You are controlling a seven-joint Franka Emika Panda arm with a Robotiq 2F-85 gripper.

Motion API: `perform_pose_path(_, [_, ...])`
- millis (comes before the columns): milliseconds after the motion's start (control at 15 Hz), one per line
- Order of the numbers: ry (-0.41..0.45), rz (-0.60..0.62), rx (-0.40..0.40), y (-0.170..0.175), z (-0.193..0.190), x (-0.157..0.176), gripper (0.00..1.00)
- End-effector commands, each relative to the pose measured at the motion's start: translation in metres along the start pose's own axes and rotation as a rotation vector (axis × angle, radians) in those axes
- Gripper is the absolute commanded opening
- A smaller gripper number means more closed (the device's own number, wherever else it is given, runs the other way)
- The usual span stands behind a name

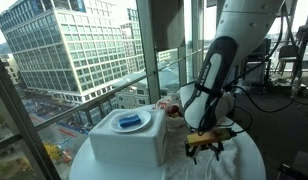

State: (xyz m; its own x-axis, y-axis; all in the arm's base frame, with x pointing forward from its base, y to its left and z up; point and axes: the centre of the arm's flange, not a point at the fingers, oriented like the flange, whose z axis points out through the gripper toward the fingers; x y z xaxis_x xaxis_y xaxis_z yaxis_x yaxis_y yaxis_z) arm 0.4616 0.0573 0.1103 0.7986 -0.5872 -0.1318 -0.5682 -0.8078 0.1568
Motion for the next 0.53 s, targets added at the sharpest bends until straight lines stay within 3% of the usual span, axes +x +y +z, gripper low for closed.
perform_pose_path(0, [-0.057, -0.047, 0.036, -0.003, 0.011, -0.017, 1.0])
perform_pose_path(467, [-0.12, -0.045, 0.017, 0.002, 0.039, -0.022, 1.0])
